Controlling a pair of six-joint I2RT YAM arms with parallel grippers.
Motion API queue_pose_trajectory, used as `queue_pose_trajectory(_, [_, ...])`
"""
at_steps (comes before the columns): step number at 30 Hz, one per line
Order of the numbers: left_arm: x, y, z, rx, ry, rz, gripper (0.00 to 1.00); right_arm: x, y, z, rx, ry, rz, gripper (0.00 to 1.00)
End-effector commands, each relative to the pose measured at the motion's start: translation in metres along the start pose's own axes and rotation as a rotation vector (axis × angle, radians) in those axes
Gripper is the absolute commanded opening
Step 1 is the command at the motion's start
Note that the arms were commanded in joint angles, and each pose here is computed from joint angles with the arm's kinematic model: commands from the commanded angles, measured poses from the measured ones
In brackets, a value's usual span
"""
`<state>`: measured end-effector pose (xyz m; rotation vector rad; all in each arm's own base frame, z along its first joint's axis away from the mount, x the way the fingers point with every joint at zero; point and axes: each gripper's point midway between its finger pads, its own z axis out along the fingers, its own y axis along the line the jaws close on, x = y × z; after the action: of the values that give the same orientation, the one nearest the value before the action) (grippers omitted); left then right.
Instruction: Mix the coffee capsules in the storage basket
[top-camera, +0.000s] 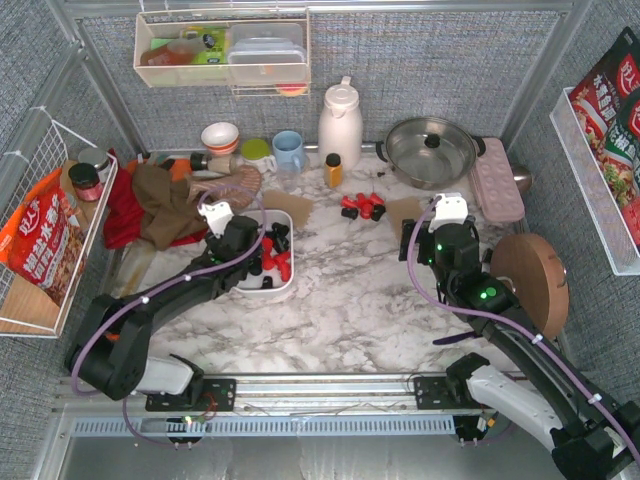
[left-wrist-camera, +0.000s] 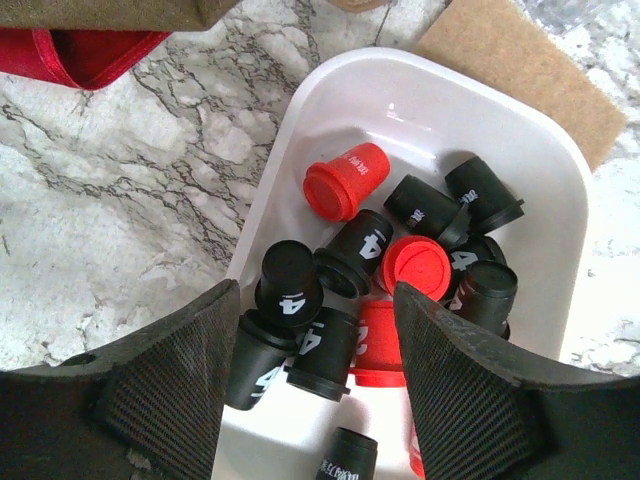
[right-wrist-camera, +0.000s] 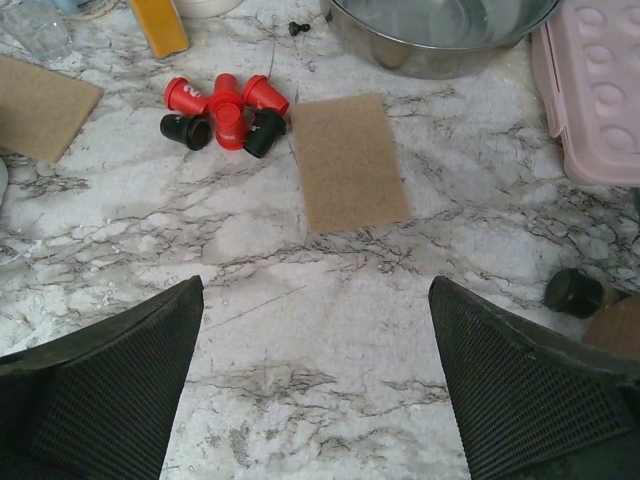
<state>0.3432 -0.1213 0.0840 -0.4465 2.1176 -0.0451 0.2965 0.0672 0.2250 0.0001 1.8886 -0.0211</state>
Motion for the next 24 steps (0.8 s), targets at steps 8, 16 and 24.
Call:
queue_pose_trajectory(8, [-0.029,-0.030,-0.036,0.241,-0.069,-0.037,0.71,-0.005,0.005,0.001,-0.019,-0.006,0.010,0.99])
queue_pose_trajectory(16, [-0.040,-0.038,-0.058,0.349,-0.105,0.063,0.81,0.003,0.019,0.019,-0.043,0.052,0.021,0.99])
queue_pose_trajectory(24, [-0.078,-0.030,-0.080,0.295,-0.130,0.322,0.99,0.023,0.038,0.053,-0.052,0.145,-0.008,0.97])
